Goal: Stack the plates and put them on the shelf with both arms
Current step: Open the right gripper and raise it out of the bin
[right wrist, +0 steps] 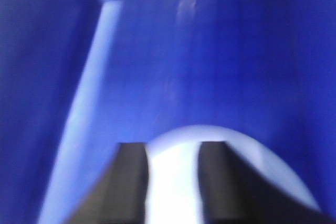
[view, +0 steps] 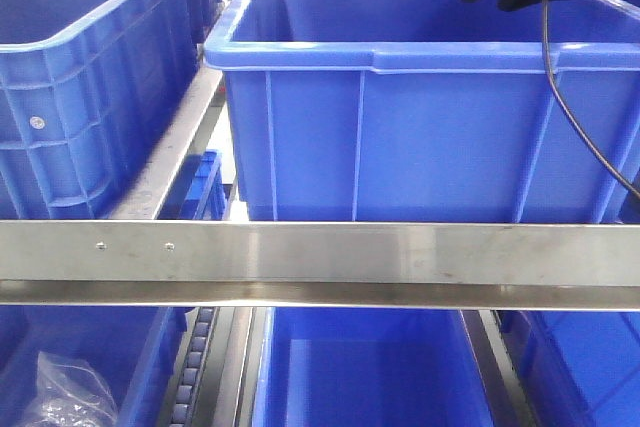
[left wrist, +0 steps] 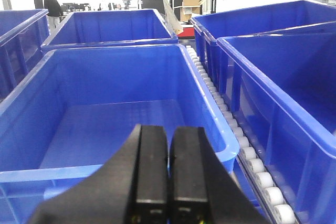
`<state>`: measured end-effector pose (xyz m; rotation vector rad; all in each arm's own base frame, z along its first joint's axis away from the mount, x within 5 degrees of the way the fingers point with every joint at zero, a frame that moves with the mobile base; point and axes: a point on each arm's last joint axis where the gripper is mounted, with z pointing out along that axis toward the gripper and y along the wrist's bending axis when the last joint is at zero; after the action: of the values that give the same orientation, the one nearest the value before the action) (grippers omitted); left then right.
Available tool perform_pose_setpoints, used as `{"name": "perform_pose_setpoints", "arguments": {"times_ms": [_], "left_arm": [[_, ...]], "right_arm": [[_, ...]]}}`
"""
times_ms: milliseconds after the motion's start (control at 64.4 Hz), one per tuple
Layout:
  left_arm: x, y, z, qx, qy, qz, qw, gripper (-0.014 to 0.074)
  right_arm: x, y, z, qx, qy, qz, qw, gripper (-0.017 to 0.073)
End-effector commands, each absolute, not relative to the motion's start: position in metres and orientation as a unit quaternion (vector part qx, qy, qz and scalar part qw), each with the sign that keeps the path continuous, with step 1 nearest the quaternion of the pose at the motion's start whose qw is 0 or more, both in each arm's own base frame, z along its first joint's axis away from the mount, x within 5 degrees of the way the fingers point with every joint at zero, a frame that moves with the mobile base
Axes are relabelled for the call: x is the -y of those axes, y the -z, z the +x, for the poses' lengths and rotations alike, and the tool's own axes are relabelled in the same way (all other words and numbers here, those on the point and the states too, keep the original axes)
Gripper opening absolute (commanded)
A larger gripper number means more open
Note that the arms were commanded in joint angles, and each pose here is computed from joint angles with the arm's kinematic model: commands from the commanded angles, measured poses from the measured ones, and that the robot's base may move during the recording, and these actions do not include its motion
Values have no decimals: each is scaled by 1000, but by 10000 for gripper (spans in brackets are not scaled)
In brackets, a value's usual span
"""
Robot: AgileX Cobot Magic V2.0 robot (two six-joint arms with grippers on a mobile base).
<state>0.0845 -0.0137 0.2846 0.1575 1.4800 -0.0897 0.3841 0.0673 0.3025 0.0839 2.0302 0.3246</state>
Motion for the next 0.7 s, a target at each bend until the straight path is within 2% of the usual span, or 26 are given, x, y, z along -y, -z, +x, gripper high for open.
{"name": "perform_pose_setpoints", "arguments": {"times_ms": [0,62,78,124,326,683], "left_arm": [[13,-304,84,-632,45,64,771,83],[13,-304,84,-632,45,64,771,83],[13,-304,84,-632,45,64,771,83],[13,-304,84,-632,45,64,771,83],[13,-304,84,-632,45,64,771,83],[13,-304,84,-632,45,64,771,83]], "right_arm": [[-61,-355,369,-797,-129,22,589,158],[-60,-367,359,-795,-120,2,594,15],[-60,-370,356,-795,-121,0,595,11],[-59,-377,349,-792,-122,-3,598,36],[-52,-389,309,-775,-121,-2,620,30],[-30,-365,195,-732,-115,11,671,30]]}}
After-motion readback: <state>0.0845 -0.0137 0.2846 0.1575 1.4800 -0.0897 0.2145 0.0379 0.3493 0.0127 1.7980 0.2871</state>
